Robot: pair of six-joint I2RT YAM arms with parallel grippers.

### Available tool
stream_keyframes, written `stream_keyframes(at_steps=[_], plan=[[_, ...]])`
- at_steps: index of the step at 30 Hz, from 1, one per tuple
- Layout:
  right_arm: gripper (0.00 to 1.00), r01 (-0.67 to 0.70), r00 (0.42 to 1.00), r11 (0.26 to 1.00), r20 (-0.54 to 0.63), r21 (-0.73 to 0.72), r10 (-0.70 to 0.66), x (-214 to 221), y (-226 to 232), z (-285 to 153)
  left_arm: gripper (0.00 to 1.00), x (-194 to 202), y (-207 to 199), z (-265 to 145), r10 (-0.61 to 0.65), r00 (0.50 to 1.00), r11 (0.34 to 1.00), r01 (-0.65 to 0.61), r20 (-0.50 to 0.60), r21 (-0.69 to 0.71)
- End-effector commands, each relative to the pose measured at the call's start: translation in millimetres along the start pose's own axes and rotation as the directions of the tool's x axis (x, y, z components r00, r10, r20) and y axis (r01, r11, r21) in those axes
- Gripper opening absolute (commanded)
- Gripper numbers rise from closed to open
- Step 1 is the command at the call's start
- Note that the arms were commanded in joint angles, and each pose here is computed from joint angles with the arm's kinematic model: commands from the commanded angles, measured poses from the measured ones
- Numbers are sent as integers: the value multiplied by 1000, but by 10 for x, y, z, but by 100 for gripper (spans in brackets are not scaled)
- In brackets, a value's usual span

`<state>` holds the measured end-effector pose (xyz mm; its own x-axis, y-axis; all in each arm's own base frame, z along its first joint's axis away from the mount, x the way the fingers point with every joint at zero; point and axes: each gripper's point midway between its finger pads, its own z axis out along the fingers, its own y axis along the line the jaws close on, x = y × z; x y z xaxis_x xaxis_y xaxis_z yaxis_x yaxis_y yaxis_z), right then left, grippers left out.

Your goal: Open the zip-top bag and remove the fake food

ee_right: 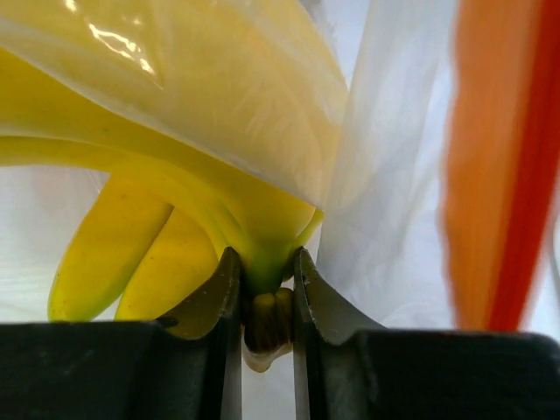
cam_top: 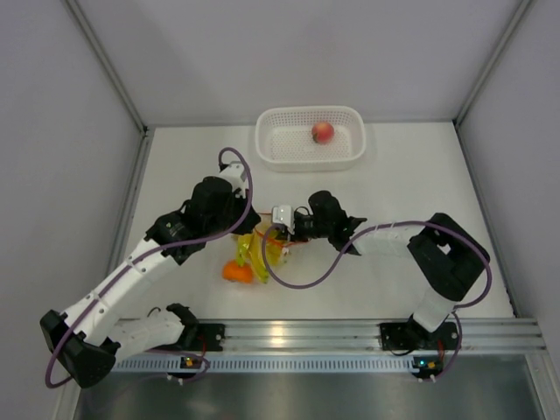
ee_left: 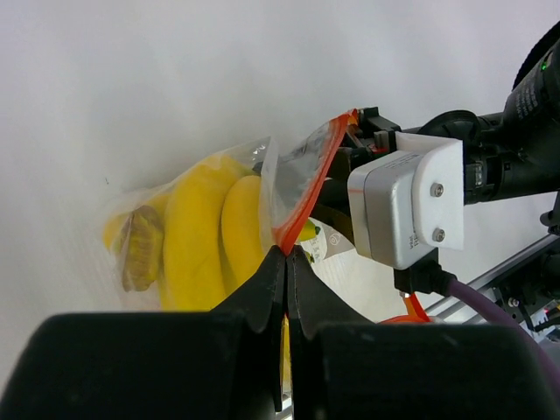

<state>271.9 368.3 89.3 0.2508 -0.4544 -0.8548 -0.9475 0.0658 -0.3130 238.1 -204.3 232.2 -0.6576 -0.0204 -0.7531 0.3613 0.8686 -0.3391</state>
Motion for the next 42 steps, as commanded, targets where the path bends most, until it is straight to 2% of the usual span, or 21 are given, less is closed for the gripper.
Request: stream_keyframes(at_steps=[1,5,10,13,17,20,22,25,26,29,32,34,35,38,39,40,41,42], plan=[[0,-40,999,997,10,64,39,-83,-65,-105,0,-216,-17,-60,20,996,1000,-20,86,5],[0,-49,998,995,30,86,47,-208,-97,-175,0,-233,10,-72,38,995,999,-37,95,-8],[0,-146,989,979,48,144,140,-432,-190,-212,0,-198,-30,-27,75,994,997,-77,82,23],[0,-168,986,966,21,198,168,-560,-225,-234,0,-137,-237,12,132,989,978,-142,73,155],[0,-173,983,947,-12,271,183,-707,-201,-230,0,-127,-406,9,187,978,945,-205,93,256],[0,-113,991,946,-30,303,128,-803,-75,-161,0,-191,-616,-75,205,967,899,-246,150,362],[0,-78,995,948,-33,310,92,-853,53,-122,0,-296,-643,-94,188,965,902,-243,182,357],[0,-11,999,906,-25,422,23,-928,11,-206,0,-335,-643,-45,192,965,906,-244,177,346],[0,15,1000,894,11,449,-22,-1078,-7,-244,0,-319,-648,-34,196,966,903,-246,171,352],[0,69,997,841,-23,537,-67,-1098,-129,-355,0,-246,-705,-35,220,963,879,-265,156,396],[0,145,989,839,-105,524,-106,-1108,-208,-349,0,-125,-775,-93,259,954,836,-299,149,460],[0,171,981,868,-164,466,-105,-1120,-226,-301,0,-46,-793,-137,284,949,814,-314,137,488],[0,183,972,887,-214,423,-99,-1016,-198,-230,0,-23,-798,-151,291,948,809,-317,132,495],[0,227,950,884,-291,409,-110,-964,-340,-216,0,18,-814,-192,299,946,797,-319,124,513],[0,231,950,881,-291,413,-113,-924,-332,-225,0,23,-812,-202,298,946,797,-319,126,513],[0,224,964,866,-233,448,-128,-1043,-375,-226,0,12,-799,-196,293,948,804,-316,126,504],[0,240,966,850,-198,469,-164,-1159,-382,-305,0,-43,-721,-148,281,951,837,-310,133,450],[0,268,959,846,-212,460,-189,-1001,-291,-321,0,-80,-674,-134,264,955,859,-298,137,417]])
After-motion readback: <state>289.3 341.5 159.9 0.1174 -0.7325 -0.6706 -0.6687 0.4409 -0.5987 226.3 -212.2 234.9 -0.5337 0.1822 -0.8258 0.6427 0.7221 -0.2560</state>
